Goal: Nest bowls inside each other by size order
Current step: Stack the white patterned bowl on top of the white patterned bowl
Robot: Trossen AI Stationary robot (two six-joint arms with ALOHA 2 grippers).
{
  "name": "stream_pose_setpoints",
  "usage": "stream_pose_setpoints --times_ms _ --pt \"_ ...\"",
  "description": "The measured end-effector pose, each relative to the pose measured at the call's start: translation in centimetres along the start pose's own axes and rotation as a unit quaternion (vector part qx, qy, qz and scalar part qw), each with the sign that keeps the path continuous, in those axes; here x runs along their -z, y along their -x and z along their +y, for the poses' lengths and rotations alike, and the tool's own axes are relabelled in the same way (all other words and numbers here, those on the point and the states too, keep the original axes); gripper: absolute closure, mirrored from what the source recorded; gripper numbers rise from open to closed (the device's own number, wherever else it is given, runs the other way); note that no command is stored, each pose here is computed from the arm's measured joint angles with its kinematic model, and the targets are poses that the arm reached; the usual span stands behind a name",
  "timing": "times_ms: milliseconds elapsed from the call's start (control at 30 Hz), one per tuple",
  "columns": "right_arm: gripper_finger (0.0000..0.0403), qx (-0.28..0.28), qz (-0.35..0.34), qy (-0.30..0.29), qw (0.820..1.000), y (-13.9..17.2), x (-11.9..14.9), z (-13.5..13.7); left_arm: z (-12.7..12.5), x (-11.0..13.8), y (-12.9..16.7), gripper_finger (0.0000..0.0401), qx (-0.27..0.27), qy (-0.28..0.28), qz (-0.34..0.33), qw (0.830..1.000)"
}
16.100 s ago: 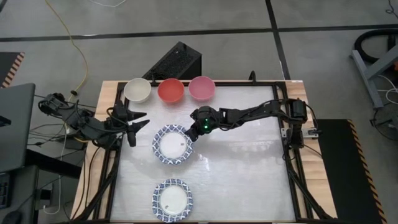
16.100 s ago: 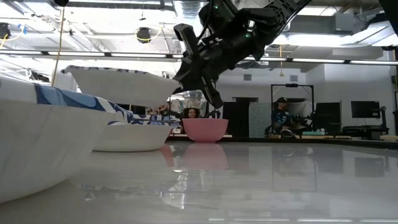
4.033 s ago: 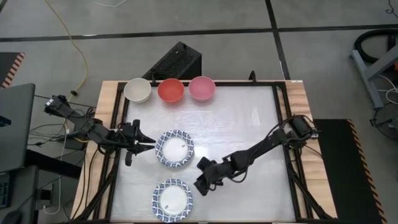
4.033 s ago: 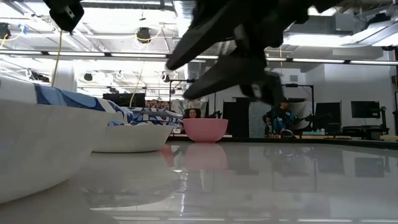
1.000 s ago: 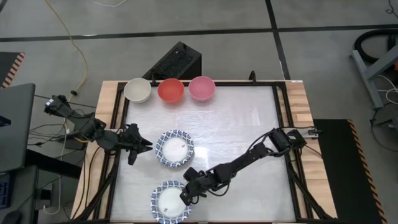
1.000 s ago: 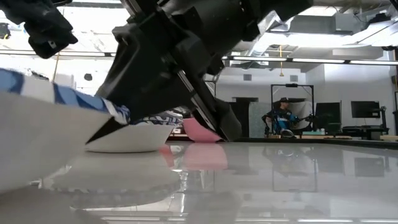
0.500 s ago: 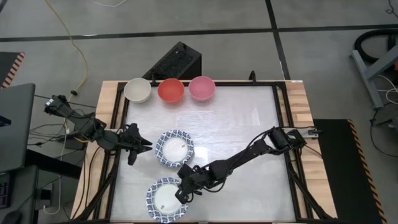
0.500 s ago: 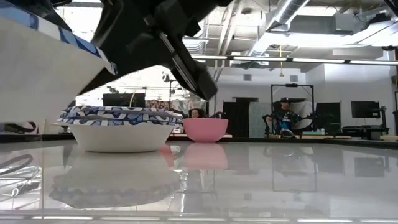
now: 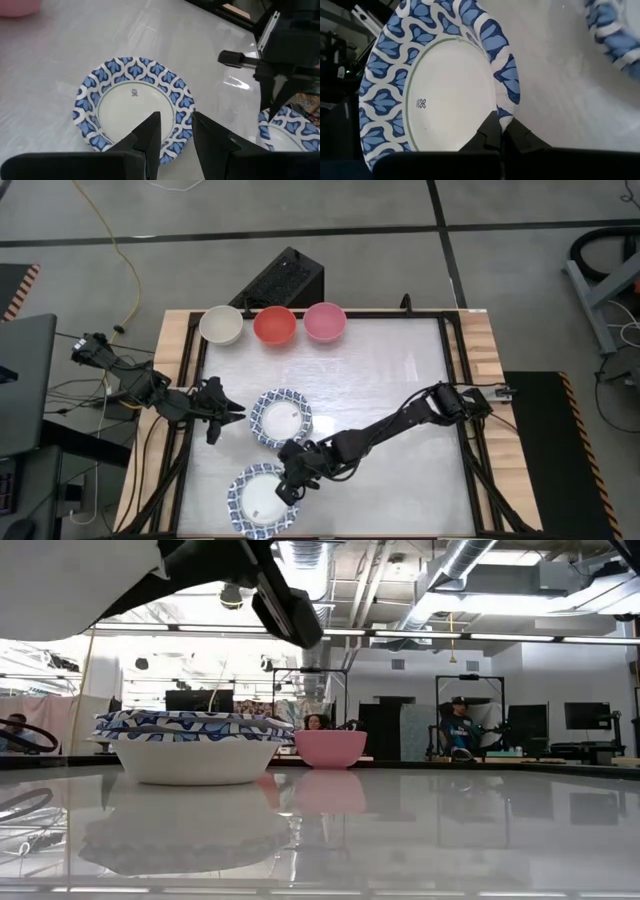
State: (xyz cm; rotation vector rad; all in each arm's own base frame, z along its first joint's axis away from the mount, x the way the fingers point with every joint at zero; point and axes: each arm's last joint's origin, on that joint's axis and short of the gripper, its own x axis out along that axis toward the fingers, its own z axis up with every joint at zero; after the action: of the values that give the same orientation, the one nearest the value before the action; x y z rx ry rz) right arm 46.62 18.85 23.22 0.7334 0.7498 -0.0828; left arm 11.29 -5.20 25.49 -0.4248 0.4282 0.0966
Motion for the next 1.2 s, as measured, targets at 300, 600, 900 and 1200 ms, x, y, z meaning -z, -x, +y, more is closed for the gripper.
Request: stream_pose_setpoints --times_ms 300,600,900,1200 --pt "0.039 0.011 -0.021 0.044 0.999 0.0 -0.5 -0.2 -0.1 0.1 0.0 0.0303 0.013 -0.003 0.01 1.0" --pt "0.039 -0.011 -0.013 0.032 0.999 1.9 -0.8 0.9 0.0 -0.1 0.0 0.0303 -0.004 0.001 -0.006 1.0" --pt "0.039 0.003 -0.038 0.059 0.998 1.9 -0.8 1.0 -0.1 0.0 0.0 0.0303 0.008 -0.001 0.004 1.0" --pt "0.039 -0.013 -0.046 0.041 0.998 2.5 -0.9 1.5 0.1 -0.1 0.0 0.0303 -0.013 -0.011 -0.013 1.0"
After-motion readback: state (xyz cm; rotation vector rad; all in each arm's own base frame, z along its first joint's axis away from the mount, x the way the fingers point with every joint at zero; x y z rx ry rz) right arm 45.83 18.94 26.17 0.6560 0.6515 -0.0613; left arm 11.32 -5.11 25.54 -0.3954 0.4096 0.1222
